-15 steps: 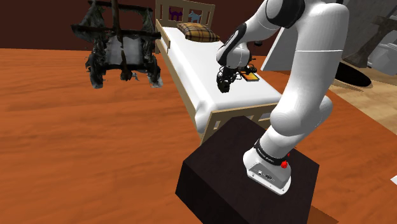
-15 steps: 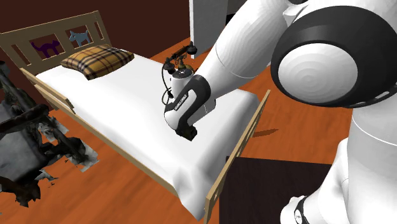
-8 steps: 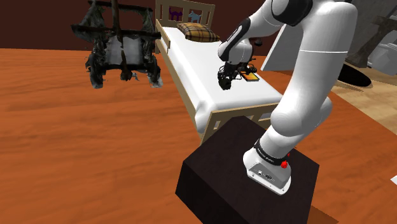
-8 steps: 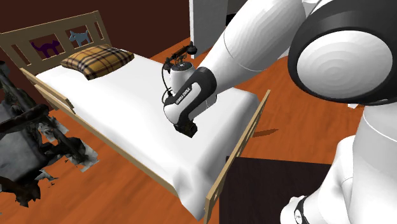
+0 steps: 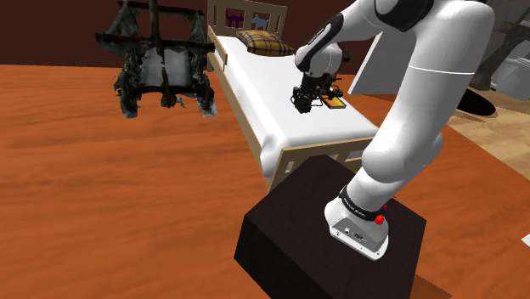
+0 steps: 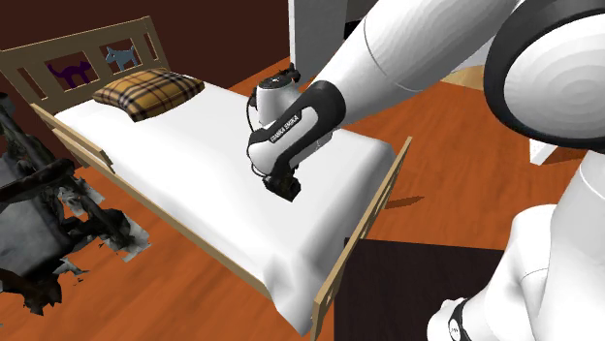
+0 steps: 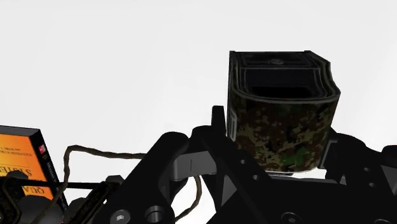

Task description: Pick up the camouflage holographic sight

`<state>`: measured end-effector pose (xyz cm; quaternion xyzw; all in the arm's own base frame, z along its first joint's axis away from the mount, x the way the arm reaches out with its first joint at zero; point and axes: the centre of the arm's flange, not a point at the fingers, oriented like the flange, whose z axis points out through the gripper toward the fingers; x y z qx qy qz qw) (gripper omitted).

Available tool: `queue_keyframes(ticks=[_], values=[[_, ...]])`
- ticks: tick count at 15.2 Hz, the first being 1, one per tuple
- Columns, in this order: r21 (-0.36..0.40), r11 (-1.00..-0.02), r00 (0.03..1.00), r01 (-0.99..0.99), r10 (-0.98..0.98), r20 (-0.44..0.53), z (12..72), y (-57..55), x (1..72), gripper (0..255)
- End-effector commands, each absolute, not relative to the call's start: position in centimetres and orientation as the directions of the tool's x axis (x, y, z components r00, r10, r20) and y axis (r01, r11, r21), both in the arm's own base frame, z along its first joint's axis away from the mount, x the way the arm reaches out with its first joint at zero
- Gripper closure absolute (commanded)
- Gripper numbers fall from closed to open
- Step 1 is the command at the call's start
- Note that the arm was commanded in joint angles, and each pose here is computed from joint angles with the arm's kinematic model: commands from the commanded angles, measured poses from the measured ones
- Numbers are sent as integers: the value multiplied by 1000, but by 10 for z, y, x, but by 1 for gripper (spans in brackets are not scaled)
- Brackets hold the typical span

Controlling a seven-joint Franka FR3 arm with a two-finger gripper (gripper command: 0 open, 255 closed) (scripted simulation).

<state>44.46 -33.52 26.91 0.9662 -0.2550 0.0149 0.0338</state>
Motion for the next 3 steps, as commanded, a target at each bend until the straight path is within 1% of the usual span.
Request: queue_keyframes(ticks=[1,3], values=[[58,-868,870,-494,-492,46,280,-335,444,255],[58,-868,870,-494,-492,46,280,-335,444,255]])
